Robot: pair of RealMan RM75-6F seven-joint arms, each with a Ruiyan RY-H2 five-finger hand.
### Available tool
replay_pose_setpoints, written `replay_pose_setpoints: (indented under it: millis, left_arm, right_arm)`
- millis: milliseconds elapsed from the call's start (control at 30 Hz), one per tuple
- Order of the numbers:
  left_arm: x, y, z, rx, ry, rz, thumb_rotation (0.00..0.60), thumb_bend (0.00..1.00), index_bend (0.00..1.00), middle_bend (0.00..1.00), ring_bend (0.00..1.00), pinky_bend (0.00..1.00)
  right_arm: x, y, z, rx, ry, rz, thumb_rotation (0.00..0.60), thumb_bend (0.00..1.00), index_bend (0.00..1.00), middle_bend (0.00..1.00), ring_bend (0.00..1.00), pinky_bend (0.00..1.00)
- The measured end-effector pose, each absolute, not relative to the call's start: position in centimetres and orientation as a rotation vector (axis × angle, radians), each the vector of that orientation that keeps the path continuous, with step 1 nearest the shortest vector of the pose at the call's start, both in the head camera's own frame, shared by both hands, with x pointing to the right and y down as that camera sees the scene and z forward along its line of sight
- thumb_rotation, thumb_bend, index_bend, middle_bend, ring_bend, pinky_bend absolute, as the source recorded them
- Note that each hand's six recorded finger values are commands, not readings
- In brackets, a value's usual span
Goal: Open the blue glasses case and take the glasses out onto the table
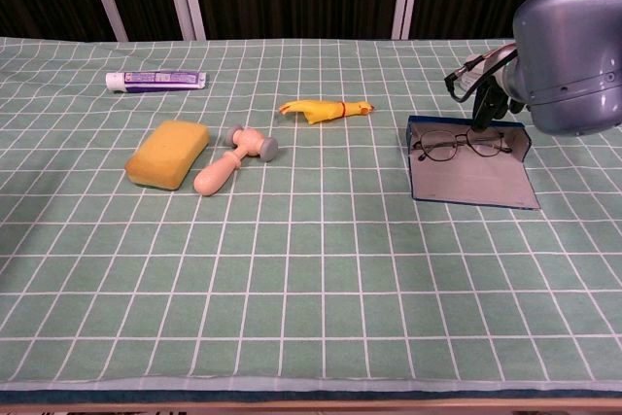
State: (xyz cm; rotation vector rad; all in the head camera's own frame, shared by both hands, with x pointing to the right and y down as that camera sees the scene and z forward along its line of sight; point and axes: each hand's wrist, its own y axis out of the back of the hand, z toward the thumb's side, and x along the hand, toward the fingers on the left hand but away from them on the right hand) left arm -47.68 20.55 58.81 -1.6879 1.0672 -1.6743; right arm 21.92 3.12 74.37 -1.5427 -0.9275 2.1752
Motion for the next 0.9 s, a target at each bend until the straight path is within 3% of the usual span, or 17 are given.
replay_pose_setpoints:
  millis: [900]
  left_arm:
    - [-47.77, 20.58, 58.73, -1.688, 1.076, -1.681, 0.600, 0.00, 0.00, 0.00, 0.00, 0.00]
  right_arm:
    - [21.65, 3.56, 74.93, -1.554, -0.928, 2.185, 0.600, 0.50, 0.46, 0.95, 1.00, 1.00]
